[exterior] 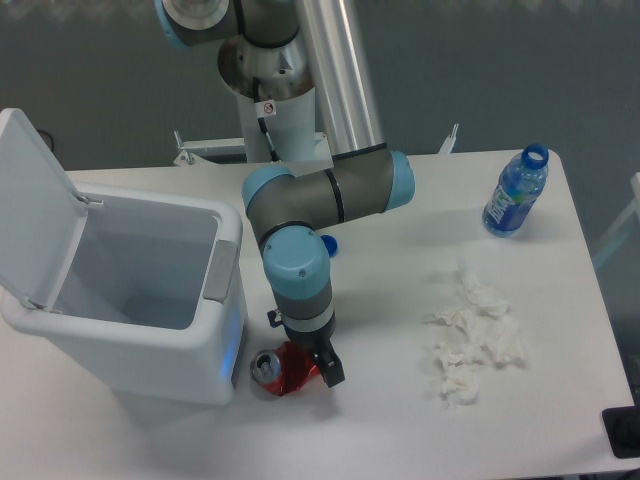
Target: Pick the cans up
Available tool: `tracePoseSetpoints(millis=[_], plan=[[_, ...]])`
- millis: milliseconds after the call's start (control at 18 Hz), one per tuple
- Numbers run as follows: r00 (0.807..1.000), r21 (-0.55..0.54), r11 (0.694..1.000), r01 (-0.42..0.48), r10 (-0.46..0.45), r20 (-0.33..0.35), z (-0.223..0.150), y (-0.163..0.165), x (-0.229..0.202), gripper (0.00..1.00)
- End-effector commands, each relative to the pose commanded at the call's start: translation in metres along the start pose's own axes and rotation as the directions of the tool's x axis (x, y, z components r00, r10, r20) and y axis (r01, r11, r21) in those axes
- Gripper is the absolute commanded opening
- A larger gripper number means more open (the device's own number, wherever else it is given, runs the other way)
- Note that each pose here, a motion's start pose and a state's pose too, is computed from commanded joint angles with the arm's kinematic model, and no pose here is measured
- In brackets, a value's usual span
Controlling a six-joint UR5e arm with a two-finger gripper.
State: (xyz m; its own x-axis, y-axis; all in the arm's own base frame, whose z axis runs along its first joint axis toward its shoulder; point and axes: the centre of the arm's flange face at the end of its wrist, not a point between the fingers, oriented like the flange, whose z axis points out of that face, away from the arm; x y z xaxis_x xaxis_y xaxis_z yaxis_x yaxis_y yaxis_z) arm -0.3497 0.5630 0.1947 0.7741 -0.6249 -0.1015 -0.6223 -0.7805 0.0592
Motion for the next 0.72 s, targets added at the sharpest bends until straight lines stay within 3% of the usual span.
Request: tracePoseSetpoints(millis=[722], plan=[[1.000, -0.004, 1.000, 0.007, -0.007, -0.003, 0.0024, -0.0001, -0.0013, 0.90]])
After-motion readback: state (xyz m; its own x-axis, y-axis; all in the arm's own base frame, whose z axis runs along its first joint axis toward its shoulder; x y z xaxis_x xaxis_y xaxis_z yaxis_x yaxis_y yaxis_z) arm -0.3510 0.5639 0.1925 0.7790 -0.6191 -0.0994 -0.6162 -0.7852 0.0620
